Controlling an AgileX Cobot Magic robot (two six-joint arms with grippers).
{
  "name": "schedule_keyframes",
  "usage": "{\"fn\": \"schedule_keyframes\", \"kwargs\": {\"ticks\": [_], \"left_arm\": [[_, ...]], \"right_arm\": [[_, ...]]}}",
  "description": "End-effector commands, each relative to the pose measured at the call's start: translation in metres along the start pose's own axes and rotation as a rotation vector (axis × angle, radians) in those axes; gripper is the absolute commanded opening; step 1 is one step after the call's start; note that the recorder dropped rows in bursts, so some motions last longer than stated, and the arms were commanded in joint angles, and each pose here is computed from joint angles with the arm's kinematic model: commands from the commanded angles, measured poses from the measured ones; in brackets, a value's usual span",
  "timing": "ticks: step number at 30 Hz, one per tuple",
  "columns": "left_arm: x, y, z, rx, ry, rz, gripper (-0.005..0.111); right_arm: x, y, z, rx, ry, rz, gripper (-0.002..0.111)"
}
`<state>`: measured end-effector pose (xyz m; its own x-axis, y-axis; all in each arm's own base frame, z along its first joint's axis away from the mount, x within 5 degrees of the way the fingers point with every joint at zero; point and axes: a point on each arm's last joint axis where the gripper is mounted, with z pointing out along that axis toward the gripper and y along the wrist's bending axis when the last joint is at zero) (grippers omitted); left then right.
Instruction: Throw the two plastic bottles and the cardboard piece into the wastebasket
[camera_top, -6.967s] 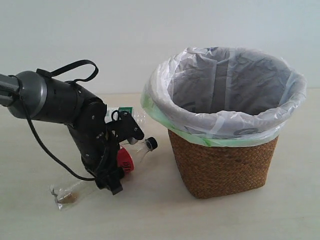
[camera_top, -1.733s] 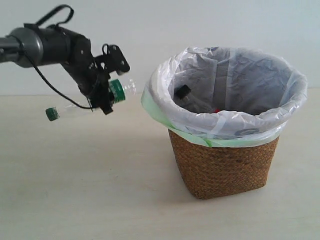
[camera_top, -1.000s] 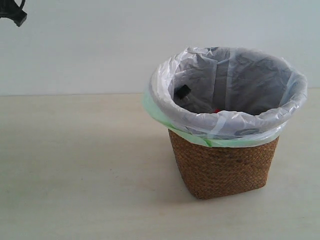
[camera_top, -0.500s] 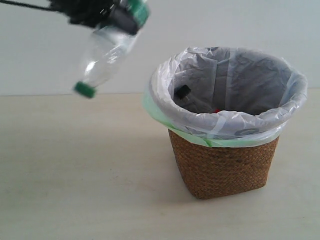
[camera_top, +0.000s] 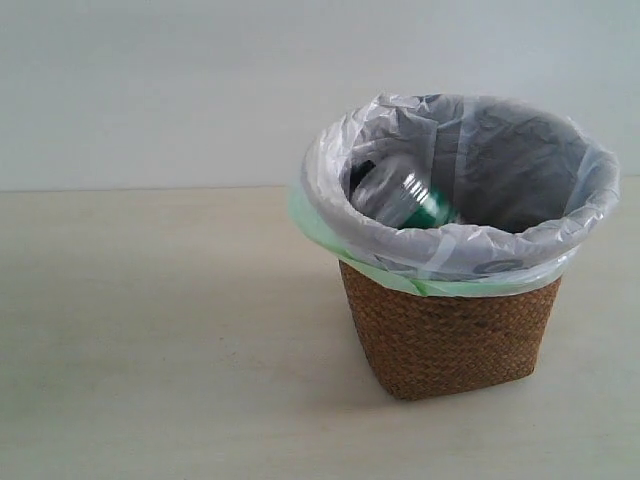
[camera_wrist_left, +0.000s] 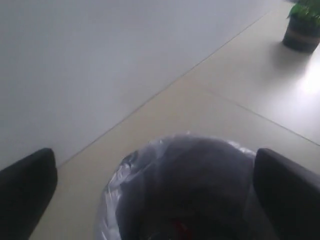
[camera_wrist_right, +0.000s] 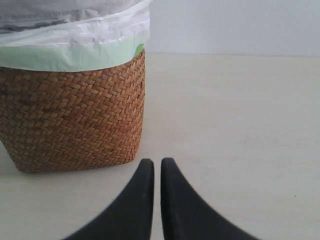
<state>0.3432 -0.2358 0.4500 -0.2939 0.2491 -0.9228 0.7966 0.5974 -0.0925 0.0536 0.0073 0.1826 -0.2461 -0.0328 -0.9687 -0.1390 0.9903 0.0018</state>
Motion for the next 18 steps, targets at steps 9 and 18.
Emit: {"fn": "schedule_keyframes", "kwargs": {"ticks": [9, 18], "left_arm": [[0.013, 0.008, -0.007, -0.084, 0.159, 0.062, 0.012], [0.015, 0.027, -0.051, -0.199, 0.217, 0.006, 0.007]], "right_arm": [[-0.001, 0.000, -0.001, 0.001, -0.016, -0.011, 0.002], [-0.001, 0.000, -0.001, 0.001, -0.016, -0.011, 0.002]]}}
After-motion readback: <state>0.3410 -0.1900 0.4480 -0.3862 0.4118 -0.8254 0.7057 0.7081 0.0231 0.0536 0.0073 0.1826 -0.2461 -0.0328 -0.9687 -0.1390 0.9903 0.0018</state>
